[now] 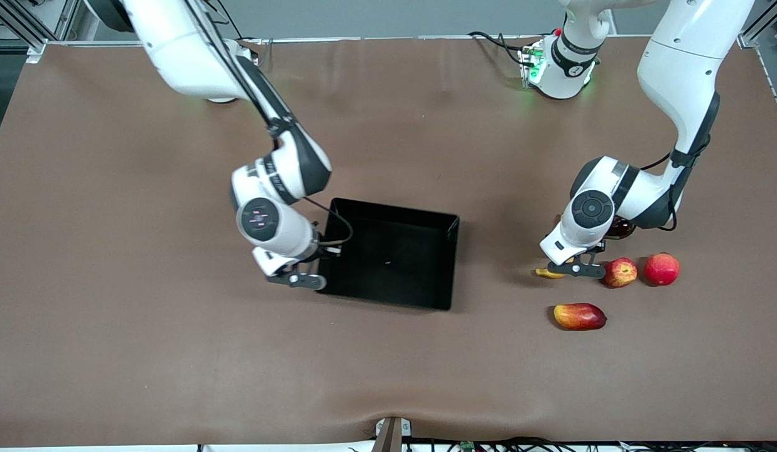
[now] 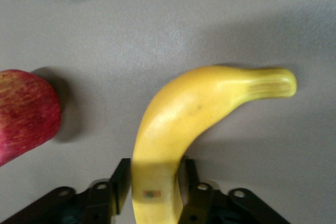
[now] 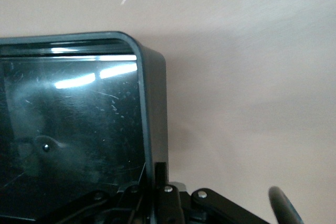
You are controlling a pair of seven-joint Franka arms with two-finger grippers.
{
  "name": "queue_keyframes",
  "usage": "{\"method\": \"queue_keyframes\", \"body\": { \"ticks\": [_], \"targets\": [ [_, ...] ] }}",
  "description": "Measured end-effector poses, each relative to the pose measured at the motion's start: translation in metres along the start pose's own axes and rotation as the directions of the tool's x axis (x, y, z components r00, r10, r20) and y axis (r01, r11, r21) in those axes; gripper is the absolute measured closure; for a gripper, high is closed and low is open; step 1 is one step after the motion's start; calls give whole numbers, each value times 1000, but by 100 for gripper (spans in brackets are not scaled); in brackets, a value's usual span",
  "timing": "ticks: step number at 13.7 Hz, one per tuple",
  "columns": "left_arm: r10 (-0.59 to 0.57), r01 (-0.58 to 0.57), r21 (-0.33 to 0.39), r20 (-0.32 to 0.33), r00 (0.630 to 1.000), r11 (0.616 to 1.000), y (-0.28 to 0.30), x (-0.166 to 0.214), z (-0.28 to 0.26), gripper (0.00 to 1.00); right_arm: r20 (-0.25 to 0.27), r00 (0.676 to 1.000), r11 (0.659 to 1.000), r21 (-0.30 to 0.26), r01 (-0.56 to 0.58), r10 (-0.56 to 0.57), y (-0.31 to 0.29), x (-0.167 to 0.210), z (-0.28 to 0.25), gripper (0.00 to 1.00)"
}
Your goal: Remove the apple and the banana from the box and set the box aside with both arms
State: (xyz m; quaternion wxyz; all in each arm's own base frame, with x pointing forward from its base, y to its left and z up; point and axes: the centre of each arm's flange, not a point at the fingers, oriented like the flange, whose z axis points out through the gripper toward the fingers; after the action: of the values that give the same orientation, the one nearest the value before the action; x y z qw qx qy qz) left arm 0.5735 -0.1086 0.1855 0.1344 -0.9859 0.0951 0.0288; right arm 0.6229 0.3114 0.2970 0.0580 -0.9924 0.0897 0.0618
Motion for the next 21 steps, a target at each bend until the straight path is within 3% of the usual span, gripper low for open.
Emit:
{"method": "queue_keyframes", "body": {
  "ticks": [4,5,7,10,13,17,21],
  "targets": [
    [-31,31,-5,-97,995,1000,-8,24,-51,3,25,1000,1000,16,1,-1,111,39,-95,95],
    [-71,69,-23,-123,990,997,-15,32,-77,0,27,1000,1000,22,-9,9,145,49,-109,95],
    [-175,168,-67,-124,977,983,-37,42,-137,0,26,999,999,34,-22,21,214,70,-121,95],
    [-272,266,-71,-89,958,961,-73,48,-221,0,22,1000,999,49,-17,16,325,90,-124,95],
    [-343,336,-132,-31,939,933,-96,48,-280,0,34,999,1000,9,10,-10,419,90,-116,95],
    [-379,372,-185,-4,925,910,-112,41,-328,0,44,999,999,23,26,-27,507,84,-100,95],
    [-409,394,-238,-17,912,888,-129,12,-378,0,-8,1000,999,16,28,-28,570,78,-44,95]
  ]
}}
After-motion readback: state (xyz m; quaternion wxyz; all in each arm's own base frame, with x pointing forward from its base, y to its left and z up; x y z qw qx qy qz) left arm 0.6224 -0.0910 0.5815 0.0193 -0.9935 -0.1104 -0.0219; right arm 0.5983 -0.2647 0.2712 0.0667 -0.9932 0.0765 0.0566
